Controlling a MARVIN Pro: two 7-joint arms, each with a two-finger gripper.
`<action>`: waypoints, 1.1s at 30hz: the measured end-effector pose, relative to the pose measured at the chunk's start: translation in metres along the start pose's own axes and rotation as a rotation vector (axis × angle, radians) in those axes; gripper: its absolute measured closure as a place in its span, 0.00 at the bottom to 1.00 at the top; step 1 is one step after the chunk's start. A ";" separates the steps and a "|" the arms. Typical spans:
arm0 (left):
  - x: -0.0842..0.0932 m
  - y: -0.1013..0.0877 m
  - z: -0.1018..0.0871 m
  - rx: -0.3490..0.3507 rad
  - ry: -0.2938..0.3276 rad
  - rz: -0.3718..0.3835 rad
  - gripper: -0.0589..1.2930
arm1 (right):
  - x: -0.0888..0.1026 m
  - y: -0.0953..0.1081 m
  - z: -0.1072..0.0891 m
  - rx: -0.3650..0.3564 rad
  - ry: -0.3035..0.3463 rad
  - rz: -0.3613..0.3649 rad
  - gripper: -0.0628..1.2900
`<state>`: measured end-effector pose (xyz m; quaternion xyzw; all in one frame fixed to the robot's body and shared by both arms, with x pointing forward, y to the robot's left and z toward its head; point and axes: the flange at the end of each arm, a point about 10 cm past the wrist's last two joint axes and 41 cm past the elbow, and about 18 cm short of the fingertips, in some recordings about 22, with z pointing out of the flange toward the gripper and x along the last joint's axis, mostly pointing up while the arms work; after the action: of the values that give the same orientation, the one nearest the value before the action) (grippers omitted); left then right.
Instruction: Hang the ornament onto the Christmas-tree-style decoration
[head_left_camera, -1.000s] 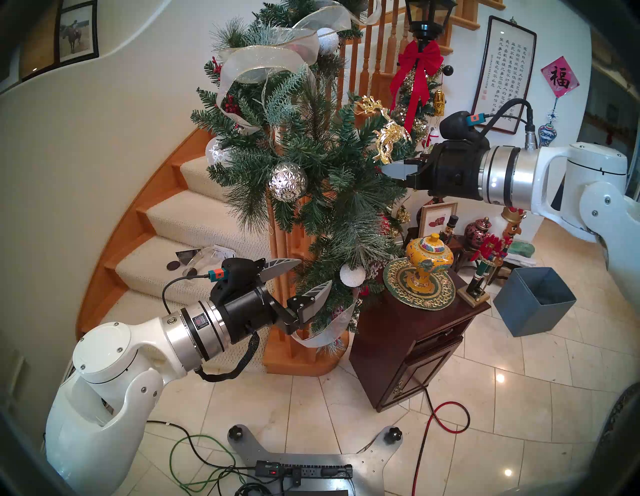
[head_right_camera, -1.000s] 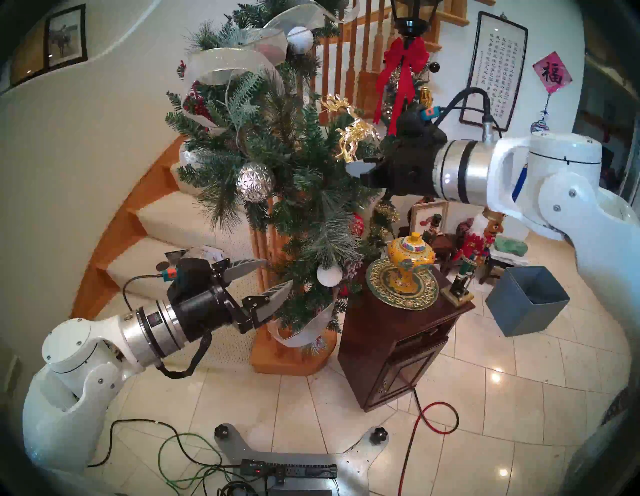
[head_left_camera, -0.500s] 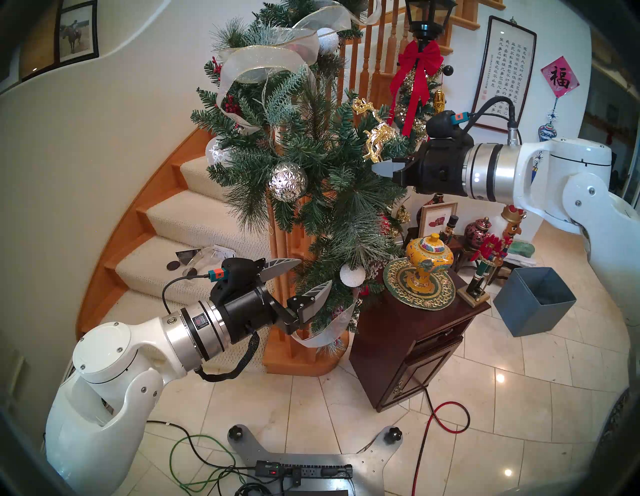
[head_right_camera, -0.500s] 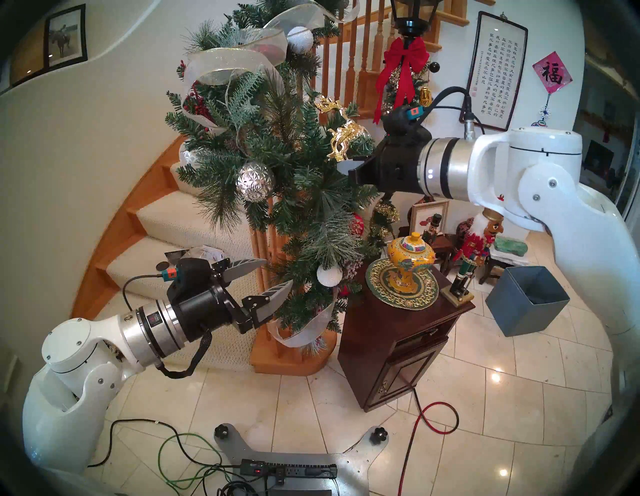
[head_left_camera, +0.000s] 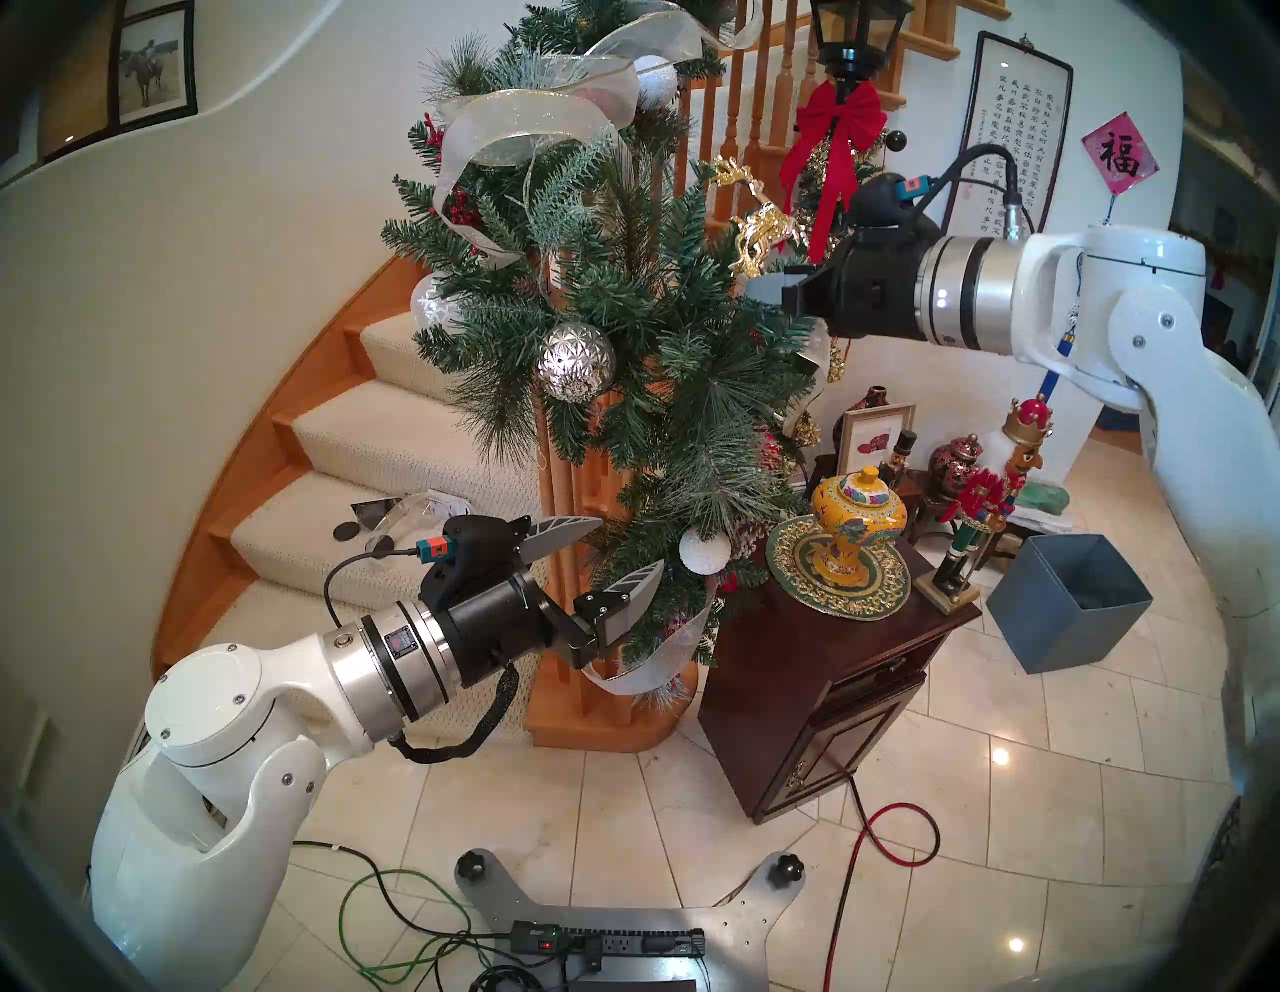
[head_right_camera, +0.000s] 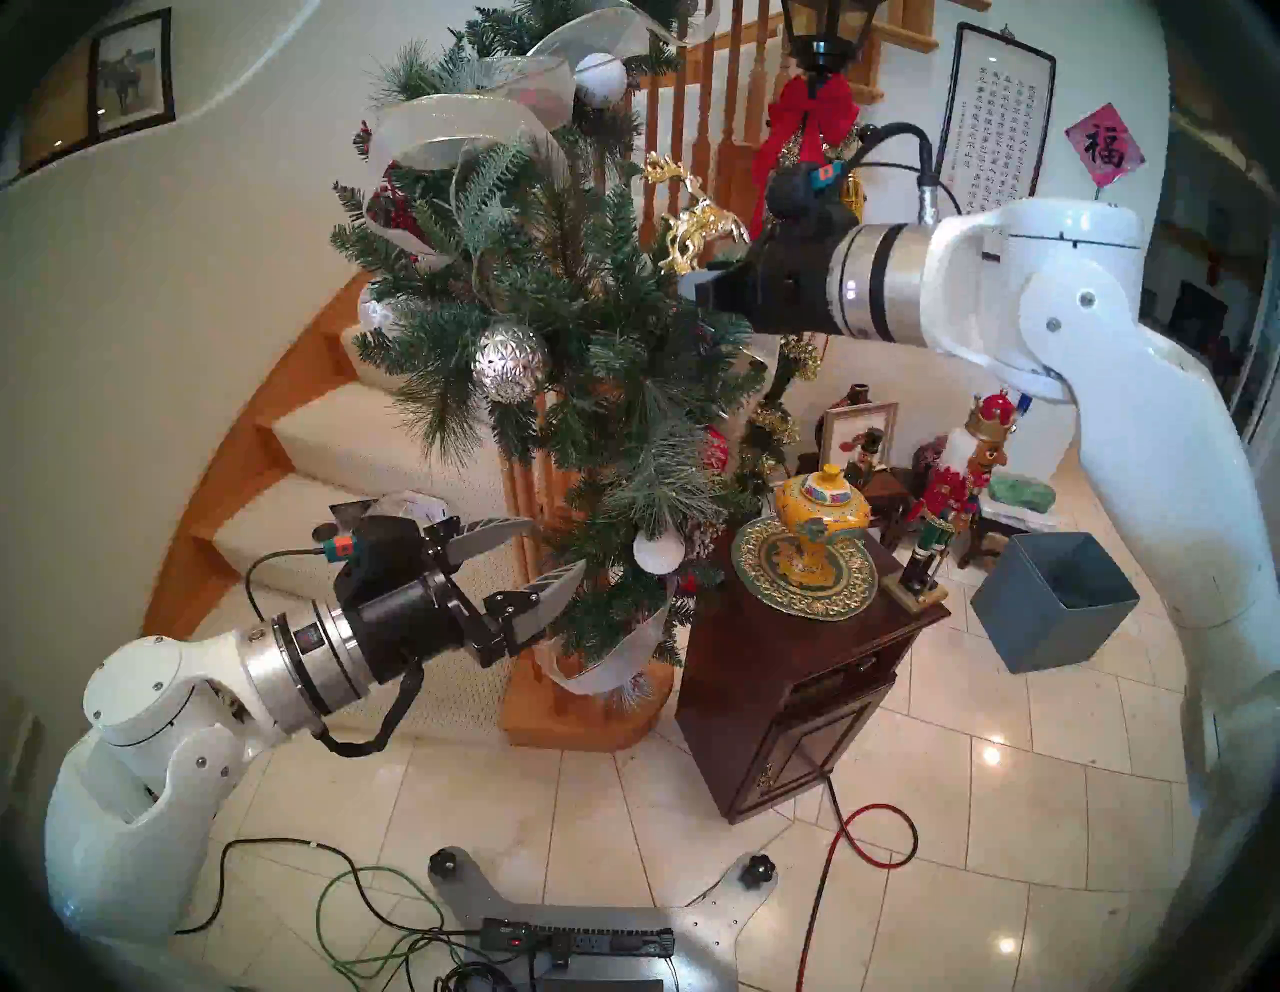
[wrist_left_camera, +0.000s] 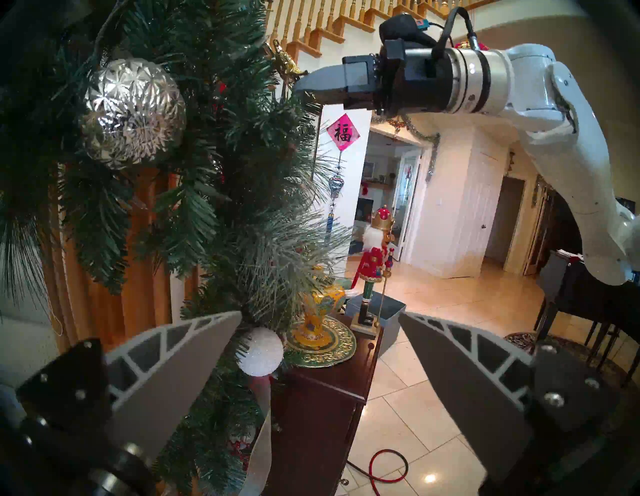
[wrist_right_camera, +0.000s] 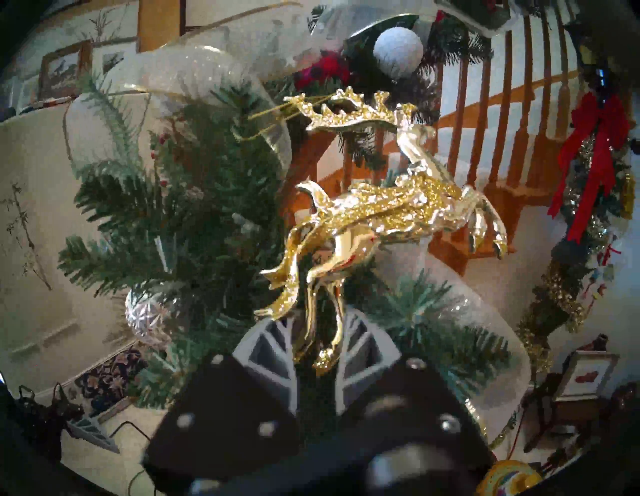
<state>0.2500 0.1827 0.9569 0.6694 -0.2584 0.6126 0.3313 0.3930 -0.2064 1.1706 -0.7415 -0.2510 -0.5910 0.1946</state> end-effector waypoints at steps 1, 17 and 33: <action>0.000 0.000 0.000 0.000 0.000 0.000 0.04 | 0.002 0.000 0.000 -0.003 0.000 -0.002 0.90; 0.000 0.000 0.000 0.000 0.001 0.001 0.04 | 0.041 0.004 0.010 -0.042 0.015 -0.030 0.92; 0.001 0.000 0.000 0.001 0.002 0.003 0.04 | 0.058 -0.002 0.041 -0.035 -0.011 -0.042 0.92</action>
<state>0.2498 0.1830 0.9581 0.6686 -0.2590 0.6138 0.3302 0.4335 -0.1726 1.2178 -0.7427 -0.2571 -0.5951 0.1678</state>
